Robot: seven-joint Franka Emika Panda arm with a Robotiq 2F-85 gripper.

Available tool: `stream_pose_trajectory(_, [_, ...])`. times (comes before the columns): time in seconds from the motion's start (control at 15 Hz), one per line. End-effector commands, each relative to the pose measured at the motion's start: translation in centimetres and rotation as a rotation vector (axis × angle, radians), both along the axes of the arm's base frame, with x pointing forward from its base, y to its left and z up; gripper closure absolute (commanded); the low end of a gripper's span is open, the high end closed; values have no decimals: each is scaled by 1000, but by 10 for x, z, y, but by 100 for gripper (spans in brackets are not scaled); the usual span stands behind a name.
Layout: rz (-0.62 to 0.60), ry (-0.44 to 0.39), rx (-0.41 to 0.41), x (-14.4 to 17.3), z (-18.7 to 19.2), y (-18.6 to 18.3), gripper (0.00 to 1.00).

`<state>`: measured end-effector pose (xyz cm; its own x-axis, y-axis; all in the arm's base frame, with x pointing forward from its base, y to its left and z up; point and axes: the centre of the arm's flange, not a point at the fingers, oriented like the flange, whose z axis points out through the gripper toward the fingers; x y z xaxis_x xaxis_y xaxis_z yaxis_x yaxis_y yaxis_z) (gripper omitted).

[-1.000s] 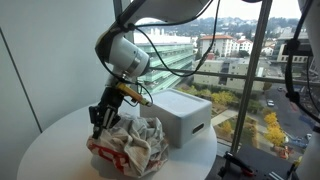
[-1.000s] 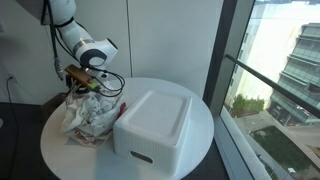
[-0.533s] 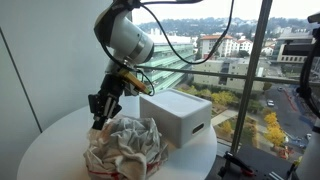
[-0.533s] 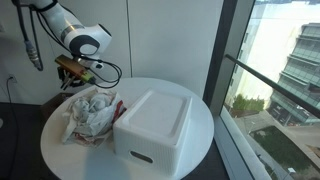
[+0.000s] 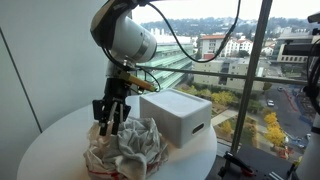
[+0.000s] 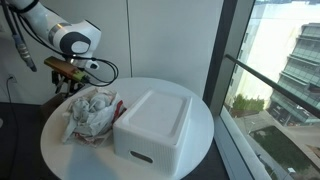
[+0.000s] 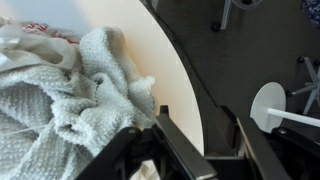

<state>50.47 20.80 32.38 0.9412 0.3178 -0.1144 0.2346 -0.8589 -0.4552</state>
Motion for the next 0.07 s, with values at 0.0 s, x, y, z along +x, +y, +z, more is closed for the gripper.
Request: stream_pose_trajectory(0.0, [-61,-83,-128,-43,36,9,16])
